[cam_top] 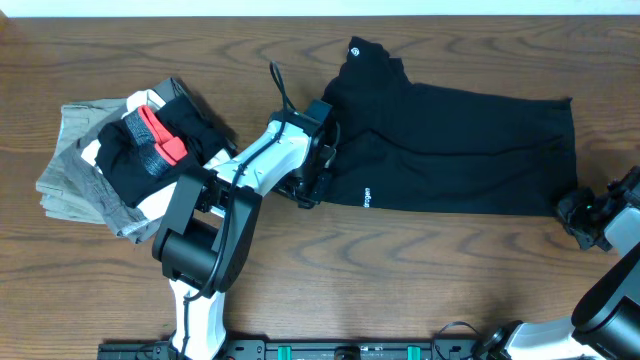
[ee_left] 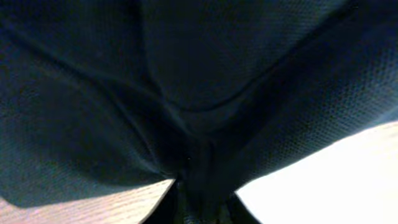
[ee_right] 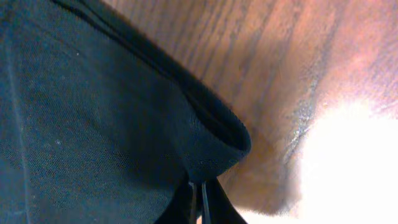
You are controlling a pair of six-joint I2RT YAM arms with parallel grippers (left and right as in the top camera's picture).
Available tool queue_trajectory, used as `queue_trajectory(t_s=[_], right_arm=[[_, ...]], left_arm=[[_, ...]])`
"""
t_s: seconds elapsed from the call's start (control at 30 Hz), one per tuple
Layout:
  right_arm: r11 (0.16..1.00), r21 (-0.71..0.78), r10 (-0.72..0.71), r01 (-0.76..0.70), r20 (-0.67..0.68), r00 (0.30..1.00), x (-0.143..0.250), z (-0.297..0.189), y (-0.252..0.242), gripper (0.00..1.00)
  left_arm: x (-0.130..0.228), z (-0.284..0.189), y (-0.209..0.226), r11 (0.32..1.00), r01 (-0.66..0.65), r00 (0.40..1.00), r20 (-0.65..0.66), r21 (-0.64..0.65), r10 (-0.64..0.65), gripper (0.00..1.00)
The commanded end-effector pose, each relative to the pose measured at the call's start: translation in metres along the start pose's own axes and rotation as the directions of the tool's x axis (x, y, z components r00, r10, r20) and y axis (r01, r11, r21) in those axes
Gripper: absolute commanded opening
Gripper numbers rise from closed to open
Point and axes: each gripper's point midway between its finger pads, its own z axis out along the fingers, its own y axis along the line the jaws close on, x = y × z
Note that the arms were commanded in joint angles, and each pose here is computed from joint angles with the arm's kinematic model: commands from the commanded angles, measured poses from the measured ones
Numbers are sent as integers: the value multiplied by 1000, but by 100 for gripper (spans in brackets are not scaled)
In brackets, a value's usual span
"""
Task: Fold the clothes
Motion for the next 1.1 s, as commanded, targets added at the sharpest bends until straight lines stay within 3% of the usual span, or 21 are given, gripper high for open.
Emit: queue_trajectory(t_s=[0.0, 0.3, 0.5, 0.6, 0.67, 0.7, 0.87, 0.93, 1.0, 1.07], right_arm=[[999, 29, 28, -29, 15, 999, -11, -5, -8, 1], [961, 263, 61, -81, 81, 995, -28, -43, -52, 1], [958, 273, 49, -85, 139, 989, -37, -65, -50, 1], [956, 280, 44, -89, 162, 986, -40, -71, -50, 2], [958, 274, 43, -90, 173, 984, -42, -74, -49, 31], [959, 270, 42, -90, 178, 983, -44, -76, -47, 40], [983, 170, 46, -75, 171, 984, -54, -84, -23, 46], [994, 88, 48, -61, 148, 988, -57, -91, -4, 45], [999, -40, 34, -30, 109, 993, -57, -98, 25, 44], [979, -199, -36, 48, 62, 997, -51, -106, 61, 43]], left_arm=[[7, -3, 16, 998, 11, 1000, -22, -61, -12, 6], [30, -16, 23, 998, 36, 995, -88, -60, -41, 6], [47, -26, 22, 997, 37, 989, -138, -62, -45, 8], [56, -34, 21, 997, 37, 987, -154, -62, -46, 17], [58, -40, 21, 997, 37, 988, -148, -63, -46, 37], [59, -43, 21, 997, 37, 989, -143, -62, -46, 48], [55, -73, 19, 998, 36, 997, -68, -60, -40, 61], [44, -91, 18, 998, 35, 999, 6, -57, -35, 73], [23, -112, 16, 998, 33, 993, 111, -53, -27, 88], [-5, -134, 12, 999, -1, 971, 238, -42, 11, 89]])
